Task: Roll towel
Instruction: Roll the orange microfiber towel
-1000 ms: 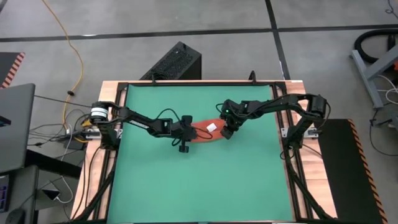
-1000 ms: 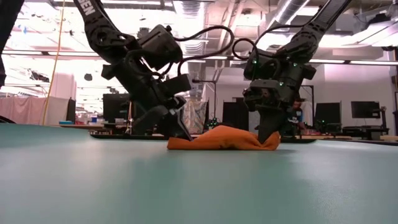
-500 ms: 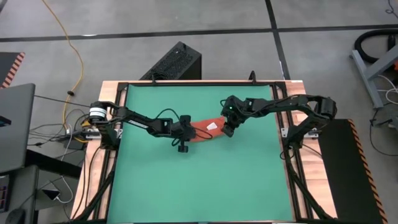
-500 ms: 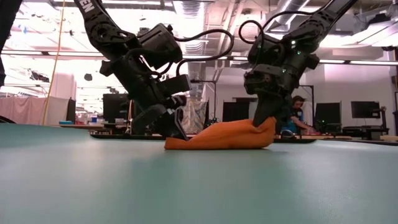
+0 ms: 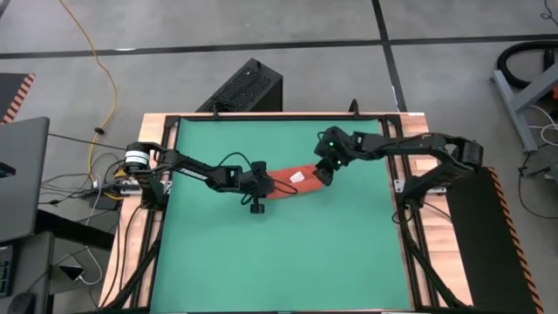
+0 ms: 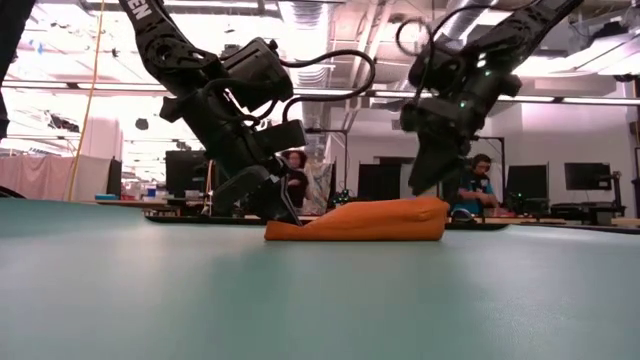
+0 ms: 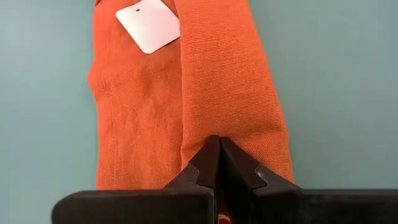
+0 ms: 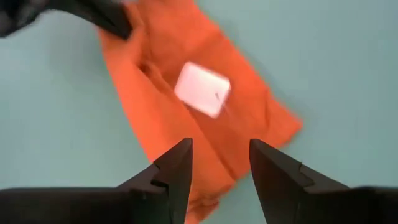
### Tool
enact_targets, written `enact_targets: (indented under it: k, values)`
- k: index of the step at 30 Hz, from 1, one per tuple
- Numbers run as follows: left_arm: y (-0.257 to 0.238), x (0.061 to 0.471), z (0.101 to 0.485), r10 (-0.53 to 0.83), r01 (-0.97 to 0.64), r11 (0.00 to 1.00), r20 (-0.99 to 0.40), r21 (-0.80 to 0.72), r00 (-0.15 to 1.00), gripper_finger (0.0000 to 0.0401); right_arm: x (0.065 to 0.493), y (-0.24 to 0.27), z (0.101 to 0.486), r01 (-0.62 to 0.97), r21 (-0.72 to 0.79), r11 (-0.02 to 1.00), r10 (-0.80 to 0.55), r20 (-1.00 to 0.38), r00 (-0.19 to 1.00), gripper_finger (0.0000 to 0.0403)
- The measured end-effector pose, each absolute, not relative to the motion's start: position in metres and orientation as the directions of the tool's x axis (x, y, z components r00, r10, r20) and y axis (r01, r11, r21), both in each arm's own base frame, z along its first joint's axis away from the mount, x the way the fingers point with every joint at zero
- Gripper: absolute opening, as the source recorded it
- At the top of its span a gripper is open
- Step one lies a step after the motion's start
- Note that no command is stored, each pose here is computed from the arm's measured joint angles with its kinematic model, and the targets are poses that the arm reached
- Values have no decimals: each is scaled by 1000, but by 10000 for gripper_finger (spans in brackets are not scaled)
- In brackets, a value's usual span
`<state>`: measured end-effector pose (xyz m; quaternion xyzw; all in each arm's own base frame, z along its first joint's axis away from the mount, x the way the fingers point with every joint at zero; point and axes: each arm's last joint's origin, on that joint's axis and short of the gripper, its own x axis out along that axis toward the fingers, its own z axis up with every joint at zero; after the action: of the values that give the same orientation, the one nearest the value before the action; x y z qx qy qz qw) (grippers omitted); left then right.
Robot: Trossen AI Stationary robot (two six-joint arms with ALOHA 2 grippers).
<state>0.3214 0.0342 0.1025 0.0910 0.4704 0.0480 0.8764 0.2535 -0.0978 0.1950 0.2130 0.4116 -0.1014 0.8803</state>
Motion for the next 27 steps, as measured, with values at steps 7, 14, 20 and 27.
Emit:
enact_targets:
  k: [7, 14, 20, 27]
  values:
    - [34, 321, 103, 170, -16, 981, -816, 194, 553, 0, 253, -54, 185, 179, 197, 964, -23, -609, 793, 154]
    - [34, 321, 103, 170, -19, 981, -816, 192, 553, 0, 241, -32, 161, 215, 128, 968, -98, -596, 797, 98]
    - [34, 321, 103, 170, -25, 982, -815, 188, 553, 0, 235, -43, 154, 273, 85, 958, -169, -603, 780, 72]
    - [34, 321, 103, 170, -47, 984, -815, 174, 554, 0, 239, -48, 140, 273, 60, 960, -175, -634, 753, 70]
